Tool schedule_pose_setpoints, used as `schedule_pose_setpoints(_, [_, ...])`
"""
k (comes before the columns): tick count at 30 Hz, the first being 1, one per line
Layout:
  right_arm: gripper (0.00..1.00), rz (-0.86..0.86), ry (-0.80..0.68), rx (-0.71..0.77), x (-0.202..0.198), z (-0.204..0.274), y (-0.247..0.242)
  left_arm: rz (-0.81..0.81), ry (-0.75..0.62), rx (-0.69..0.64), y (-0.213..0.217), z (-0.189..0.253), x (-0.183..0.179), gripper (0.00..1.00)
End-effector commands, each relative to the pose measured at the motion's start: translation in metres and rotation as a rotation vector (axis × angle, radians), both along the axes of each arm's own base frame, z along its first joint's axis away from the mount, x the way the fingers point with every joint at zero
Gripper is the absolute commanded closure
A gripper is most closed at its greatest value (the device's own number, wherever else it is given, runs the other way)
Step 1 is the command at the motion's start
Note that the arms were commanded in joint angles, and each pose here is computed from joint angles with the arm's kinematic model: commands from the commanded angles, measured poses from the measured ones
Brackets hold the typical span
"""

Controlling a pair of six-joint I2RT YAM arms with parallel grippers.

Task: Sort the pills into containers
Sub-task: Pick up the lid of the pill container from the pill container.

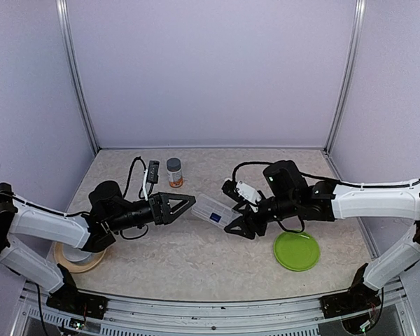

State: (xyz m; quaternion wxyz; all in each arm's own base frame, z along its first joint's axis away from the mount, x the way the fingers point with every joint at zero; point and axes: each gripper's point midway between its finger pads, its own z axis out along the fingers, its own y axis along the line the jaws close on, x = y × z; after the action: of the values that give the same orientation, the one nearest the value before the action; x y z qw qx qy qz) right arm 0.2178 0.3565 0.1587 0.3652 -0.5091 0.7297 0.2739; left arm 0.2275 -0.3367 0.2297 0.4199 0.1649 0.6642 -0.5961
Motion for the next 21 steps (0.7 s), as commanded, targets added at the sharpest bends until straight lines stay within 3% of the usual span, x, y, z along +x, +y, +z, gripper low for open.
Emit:
schedule_pose_setpoints(1, [0.48,0.019,-0.015,-0.088,0.006,-0.014,0.005,0.067,-0.055,0.092,0.010,-0.001,0.010,0.01])
schedule_pose_setpoints(9, [0.48,0.083,0.029,-0.122,0.002,-0.034,0.019,0.077,-0.149,0.276,0.013,-0.010,0.008,0.01])
schedule_pose_setpoints(21, [0.48,0.256,0.134,-0.123,-0.041,-0.029,0.028,-0.146,-0.498,0.434,-0.024,0.007,-0.056,0.10])
